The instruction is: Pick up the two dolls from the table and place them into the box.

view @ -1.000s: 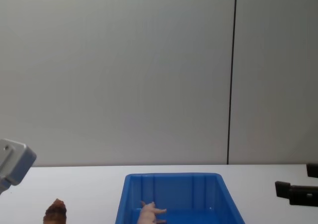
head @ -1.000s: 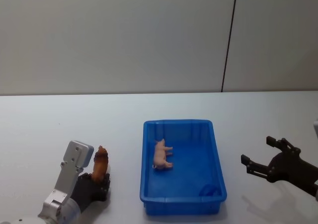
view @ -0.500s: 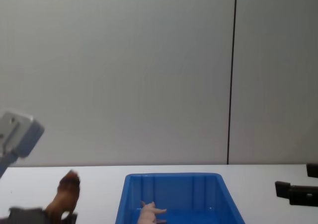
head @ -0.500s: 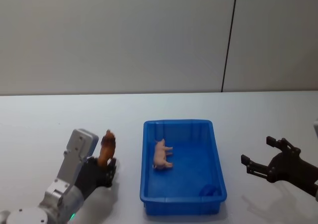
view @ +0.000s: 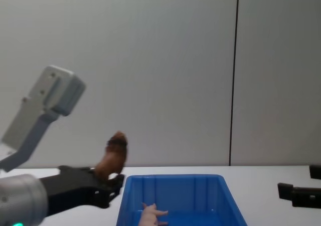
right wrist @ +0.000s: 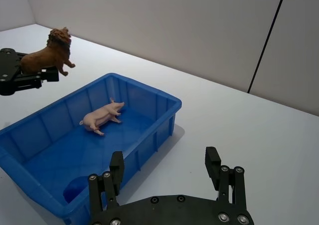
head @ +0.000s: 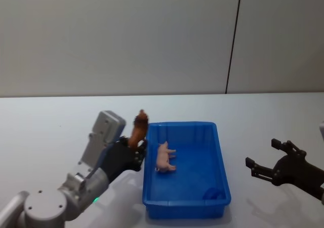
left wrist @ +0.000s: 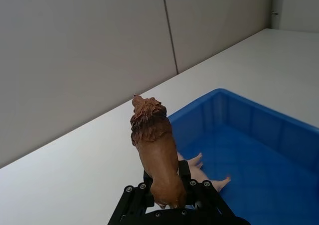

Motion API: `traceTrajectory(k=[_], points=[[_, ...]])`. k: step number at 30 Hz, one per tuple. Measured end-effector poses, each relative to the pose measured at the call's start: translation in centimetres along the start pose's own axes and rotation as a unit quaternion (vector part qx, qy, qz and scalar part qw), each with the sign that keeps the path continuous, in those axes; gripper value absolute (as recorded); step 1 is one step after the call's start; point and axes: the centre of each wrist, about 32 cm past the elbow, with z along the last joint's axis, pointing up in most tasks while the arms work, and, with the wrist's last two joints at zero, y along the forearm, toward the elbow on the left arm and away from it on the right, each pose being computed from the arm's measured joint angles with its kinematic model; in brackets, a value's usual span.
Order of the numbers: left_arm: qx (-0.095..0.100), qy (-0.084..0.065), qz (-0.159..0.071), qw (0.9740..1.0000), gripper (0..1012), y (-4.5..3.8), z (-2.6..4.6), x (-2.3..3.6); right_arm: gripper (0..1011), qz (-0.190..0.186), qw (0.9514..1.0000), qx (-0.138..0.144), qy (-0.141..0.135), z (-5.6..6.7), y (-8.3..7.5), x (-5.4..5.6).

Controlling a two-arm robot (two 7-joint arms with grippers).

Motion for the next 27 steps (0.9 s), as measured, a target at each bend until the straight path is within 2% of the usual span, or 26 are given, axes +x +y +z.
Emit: traceTrajectory(k=[1,2,4,9,11,12,18,21,22,23,24,27], points=[[-0.003,-0.001,-0.008,1.0,297,-0.33,0.19,-0.24,1001,0.0,1.0,0.0,0.0,0.0,0.0,0.0],[-0.003,-0.001,-0.008,1.0,297,-0.33,0.19,-0.24,1001,0.0,1.0,0.0,0.0,0.0,0.0,0.0],[-0.007,-0.003,-0.024,0.9997,297,-1.06,0.53,-0.76,1001,0.0,1.0,0.0,0.0,0.0,0.0,0.0],[-0.01,-0.002,-0.041,0.9991,335,-1.87,0.77,-1.43,1001,0.0,1.0,0.0,0.0,0.0,0.0,0.0],[-0.011,-0.001,-0.054,0.9985,462,-2.47,0.88,-1.93,1001,0.0,1.0,0.0,0.0,0.0,0.0,0.0],[-0.011,-0.001,-0.057,0.9983,462,-2.55,0.89,-1.99,1001,0.0,1.0,0.0,0.0,0.0,0.0,0.0],[-0.014,-0.003,-0.073,0.9972,660,-3.31,1.05,-2.62,1001,0.0,1.0,0.0,0.0,0.0,0.0,0.0],[-0.019,-0.008,-0.076,0.9969,729,-3.47,1.19,-2.69,1001,0.0,1.0,0.0,0.0,0.0,0.0,0.0],[-0.021,-0.009,-0.076,0.9969,794,-3.48,1.23,-2.69,1001,0.0,1.0,0.0,0.0,0.0,0.0,0.0],[-0.022,-0.011,-0.076,0.9968,794,-3.49,1.25,-2.69,1001,0.0,1.0,0.0,0.0,0.0,0.0,0.0],[-0.026,-0.014,-0.075,0.9967,848,-3.49,1.3,-2.68,1001,0.0,1.0,0.0,0.0,0.0,0.0,0.0],[-0.032,-0.018,-0.074,0.9966,902,-3.44,1.47,-2.58,1001,0.0,1.0,0.0,0.0,0.0,0.0,0.0]])
